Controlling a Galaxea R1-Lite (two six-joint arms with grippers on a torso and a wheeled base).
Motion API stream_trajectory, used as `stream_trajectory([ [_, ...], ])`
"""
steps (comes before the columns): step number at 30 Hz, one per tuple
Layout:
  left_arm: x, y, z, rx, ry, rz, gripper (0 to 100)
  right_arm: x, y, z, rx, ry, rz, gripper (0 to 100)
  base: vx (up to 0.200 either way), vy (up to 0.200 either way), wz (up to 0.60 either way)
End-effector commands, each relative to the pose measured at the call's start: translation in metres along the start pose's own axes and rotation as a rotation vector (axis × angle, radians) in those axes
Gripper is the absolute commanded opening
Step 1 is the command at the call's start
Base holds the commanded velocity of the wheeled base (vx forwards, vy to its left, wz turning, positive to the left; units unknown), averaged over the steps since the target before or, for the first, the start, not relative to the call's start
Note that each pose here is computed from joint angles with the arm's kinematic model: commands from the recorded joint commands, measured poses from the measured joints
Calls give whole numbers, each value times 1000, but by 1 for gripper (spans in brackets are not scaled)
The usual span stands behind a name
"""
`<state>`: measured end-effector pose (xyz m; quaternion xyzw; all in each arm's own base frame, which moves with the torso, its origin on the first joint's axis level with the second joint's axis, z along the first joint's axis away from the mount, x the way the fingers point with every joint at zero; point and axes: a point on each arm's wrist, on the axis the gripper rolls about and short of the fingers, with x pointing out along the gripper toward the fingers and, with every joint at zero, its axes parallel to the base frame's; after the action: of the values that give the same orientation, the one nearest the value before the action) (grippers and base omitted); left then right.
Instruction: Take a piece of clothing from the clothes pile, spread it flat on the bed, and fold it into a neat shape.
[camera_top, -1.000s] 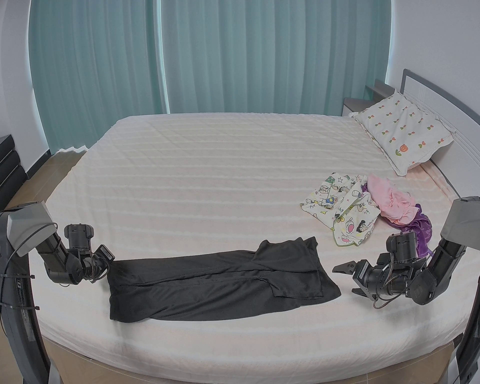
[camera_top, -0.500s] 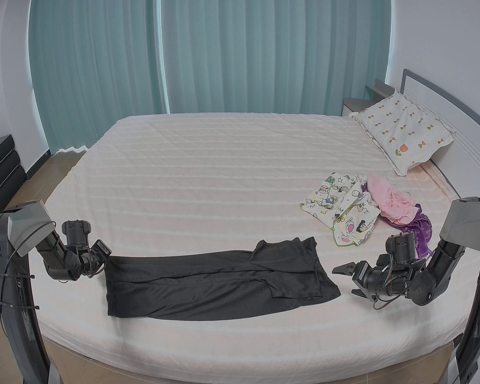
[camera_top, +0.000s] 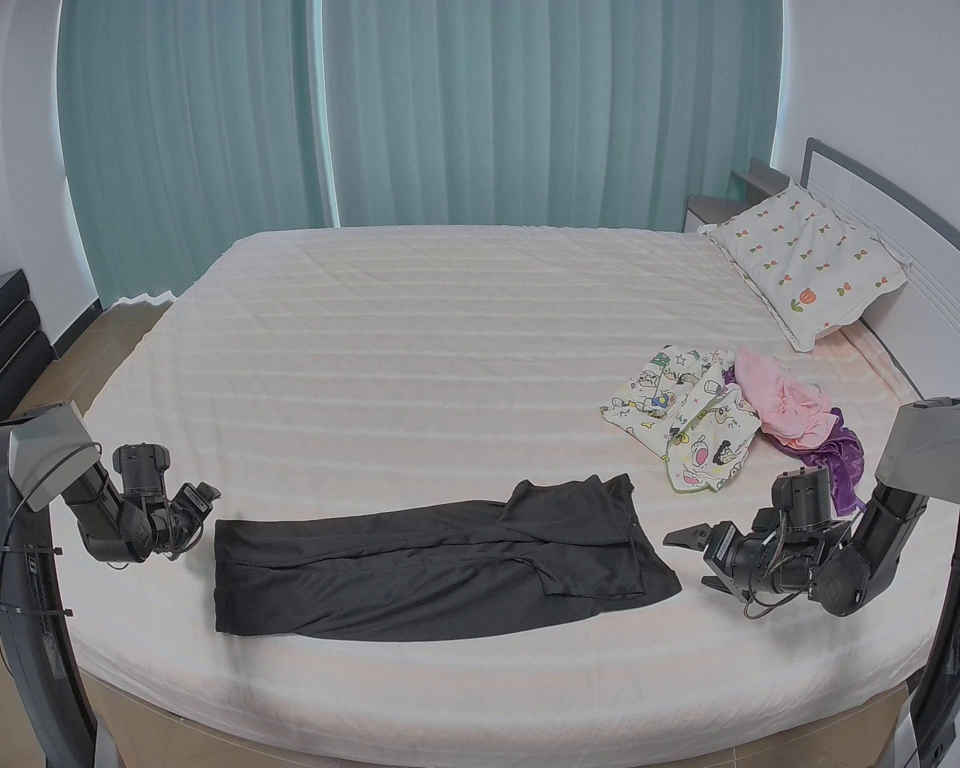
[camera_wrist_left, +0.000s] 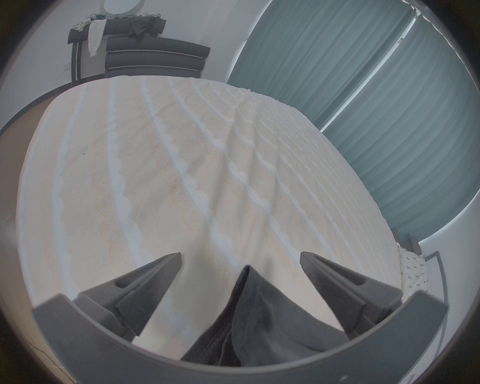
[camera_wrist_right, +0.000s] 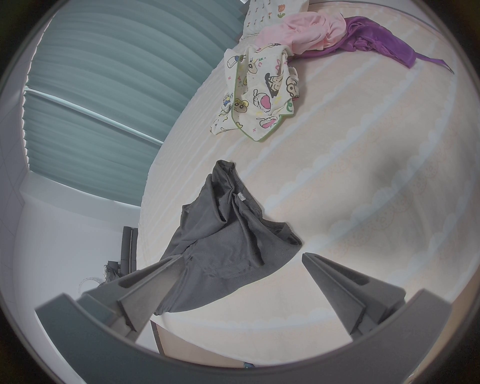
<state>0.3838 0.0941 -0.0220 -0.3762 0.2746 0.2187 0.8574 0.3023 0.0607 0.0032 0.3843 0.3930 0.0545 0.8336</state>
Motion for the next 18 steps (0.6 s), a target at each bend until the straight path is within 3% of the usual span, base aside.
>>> stream_trajectory([
  [1,-28,-2,1,14,61,-67,100,0,0,-1,0,4,-2,100,0,0,0],
  [7,-51,2,-11,162,193,-185,100,0,-1,-2,0,7,-3,100,0,0,0],
  [18,-41,6,-36,338,257,-171,100,-1,-1,-4,-2,13,-5,100,0,0,0],
])
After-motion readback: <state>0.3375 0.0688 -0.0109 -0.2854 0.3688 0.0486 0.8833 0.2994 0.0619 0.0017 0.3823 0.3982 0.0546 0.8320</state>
